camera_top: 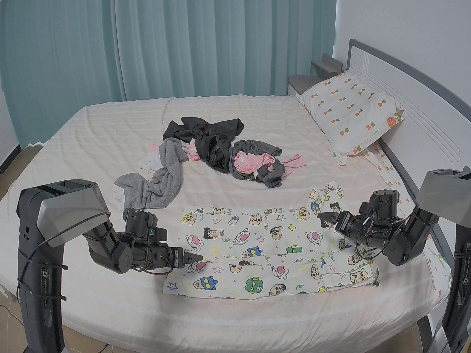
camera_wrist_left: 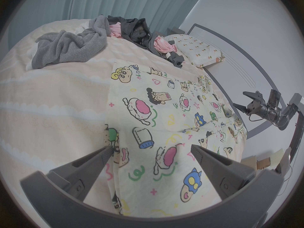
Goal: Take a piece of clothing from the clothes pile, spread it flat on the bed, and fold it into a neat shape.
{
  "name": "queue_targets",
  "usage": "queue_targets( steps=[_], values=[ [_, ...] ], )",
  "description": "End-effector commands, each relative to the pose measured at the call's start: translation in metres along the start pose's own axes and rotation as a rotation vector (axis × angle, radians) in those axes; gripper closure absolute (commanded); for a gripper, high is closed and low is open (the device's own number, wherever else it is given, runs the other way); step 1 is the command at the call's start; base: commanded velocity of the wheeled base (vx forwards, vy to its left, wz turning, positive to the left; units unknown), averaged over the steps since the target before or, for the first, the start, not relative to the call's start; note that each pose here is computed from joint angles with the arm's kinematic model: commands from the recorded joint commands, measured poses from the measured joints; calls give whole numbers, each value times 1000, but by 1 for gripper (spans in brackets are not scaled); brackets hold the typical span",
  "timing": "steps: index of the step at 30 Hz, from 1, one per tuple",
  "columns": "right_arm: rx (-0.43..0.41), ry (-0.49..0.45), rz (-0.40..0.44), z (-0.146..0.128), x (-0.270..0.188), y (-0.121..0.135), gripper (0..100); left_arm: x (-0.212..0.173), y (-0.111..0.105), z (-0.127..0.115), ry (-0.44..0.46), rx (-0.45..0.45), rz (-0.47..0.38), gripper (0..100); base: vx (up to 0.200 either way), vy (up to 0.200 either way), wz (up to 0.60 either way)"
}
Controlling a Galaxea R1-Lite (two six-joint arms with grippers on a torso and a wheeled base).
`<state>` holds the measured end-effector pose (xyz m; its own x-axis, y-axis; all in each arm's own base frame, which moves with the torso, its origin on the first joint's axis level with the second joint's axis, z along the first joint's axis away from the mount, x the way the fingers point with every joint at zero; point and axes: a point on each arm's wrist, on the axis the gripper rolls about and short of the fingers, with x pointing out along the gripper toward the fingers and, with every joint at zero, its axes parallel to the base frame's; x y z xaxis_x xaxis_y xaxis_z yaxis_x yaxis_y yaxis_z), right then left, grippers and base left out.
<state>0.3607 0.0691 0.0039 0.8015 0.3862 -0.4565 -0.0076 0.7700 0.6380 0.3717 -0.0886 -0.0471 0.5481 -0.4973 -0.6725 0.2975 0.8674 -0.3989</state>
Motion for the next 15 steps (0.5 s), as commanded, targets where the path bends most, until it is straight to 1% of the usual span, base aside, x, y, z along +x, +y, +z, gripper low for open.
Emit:
queue_targets(
  steps=[1,2,3,5,15],
  values=[
    [2,6,-4,-2,2,-2,0,7,1,-5,14,-13,-1,0,0,0,0],
    [0,6,-4,-2,2,-2,0,7,1,-4,11,-20,-2,0,0,0,0],
    [0,6,-4,-2,2,-2,0,7,1,-4,11,-20,-2,100,0,0,0],
    [-4,7,-5,-2,2,-2,0,8,0,-2,4,-34,-3,100,0,0,0],
    [-11,8,-6,-3,3,-3,0,1,0,-2,6,-42,2,100,0,0,0]
  ],
)
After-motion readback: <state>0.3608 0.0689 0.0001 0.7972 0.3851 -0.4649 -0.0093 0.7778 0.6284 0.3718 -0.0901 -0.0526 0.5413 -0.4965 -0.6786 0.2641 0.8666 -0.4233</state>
